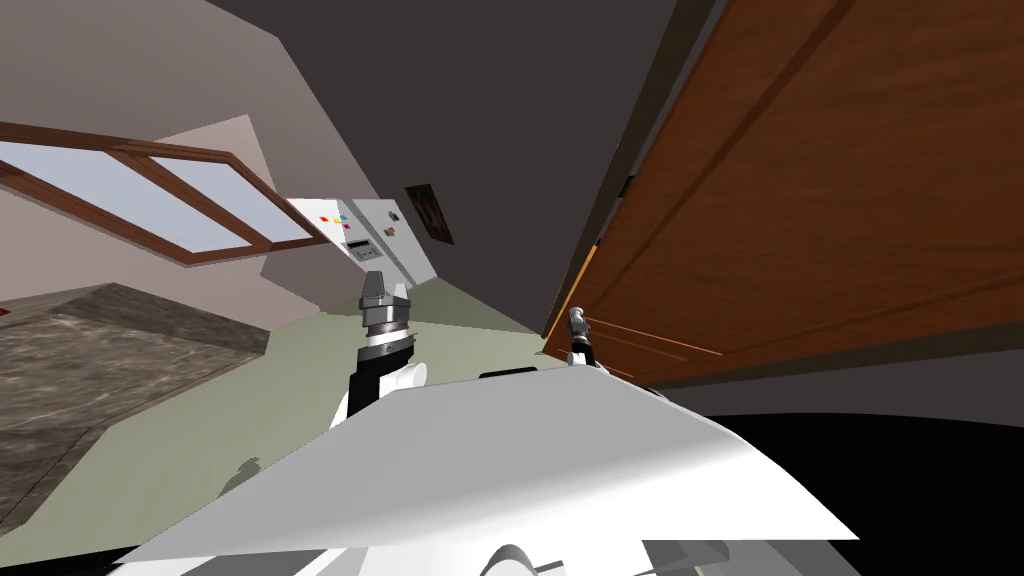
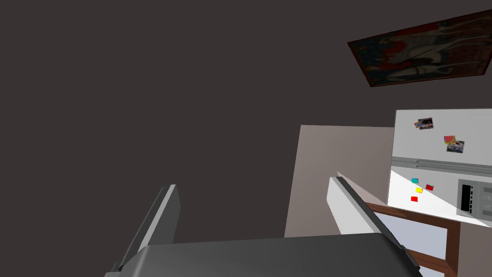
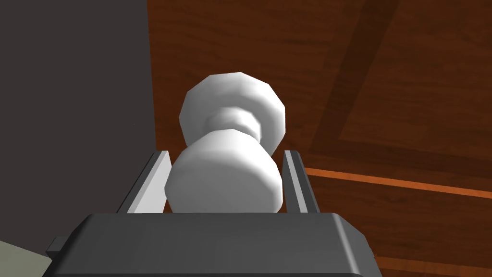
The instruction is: Pull the door open
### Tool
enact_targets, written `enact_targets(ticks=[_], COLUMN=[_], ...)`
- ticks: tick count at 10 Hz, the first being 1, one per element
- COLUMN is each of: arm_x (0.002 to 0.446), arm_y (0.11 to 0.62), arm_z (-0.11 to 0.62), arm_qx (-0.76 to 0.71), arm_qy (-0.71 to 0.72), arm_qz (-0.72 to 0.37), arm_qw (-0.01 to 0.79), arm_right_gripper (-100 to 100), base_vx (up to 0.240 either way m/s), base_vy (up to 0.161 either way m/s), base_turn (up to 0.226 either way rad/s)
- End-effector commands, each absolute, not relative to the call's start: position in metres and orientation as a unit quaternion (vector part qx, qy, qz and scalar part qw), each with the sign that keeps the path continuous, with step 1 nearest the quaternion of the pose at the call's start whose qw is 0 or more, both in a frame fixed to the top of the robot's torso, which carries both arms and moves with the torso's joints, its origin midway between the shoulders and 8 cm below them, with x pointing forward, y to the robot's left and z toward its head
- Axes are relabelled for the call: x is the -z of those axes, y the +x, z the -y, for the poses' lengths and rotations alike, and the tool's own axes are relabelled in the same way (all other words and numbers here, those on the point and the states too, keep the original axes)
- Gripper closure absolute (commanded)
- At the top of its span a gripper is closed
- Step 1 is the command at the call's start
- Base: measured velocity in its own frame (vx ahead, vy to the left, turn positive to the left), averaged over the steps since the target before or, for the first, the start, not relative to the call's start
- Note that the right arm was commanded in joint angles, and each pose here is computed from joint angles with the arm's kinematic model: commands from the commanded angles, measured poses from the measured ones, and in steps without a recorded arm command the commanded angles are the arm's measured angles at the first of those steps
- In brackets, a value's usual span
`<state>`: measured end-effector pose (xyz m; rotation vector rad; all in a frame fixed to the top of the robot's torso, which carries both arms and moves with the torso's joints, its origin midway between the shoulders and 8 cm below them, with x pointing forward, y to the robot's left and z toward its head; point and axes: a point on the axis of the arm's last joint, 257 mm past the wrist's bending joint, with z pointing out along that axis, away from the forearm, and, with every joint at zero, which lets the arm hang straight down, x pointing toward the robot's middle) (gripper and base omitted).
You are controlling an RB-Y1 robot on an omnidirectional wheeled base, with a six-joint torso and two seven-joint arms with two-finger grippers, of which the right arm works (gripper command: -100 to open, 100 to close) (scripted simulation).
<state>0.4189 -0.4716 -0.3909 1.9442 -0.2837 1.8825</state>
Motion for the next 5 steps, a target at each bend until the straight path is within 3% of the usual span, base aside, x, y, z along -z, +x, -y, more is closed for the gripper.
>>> enact_targets(ticks=[1,5], arm_x=[0.3916,0.3917], arm_y=[0.4183,0.4177], arm_z=[0.4717,0.473], arm_qx=[-0.68,-0.687], arm_qy=[0.696,0.69], arm_qz=[0.12,0.152], arm_qw=[0.194,0.167], arm_right_gripper=[100,100], base_vx=[-0.032,-0.026], base_vy=[-0.014,-0.007], base_turn=[0.043,0.036])
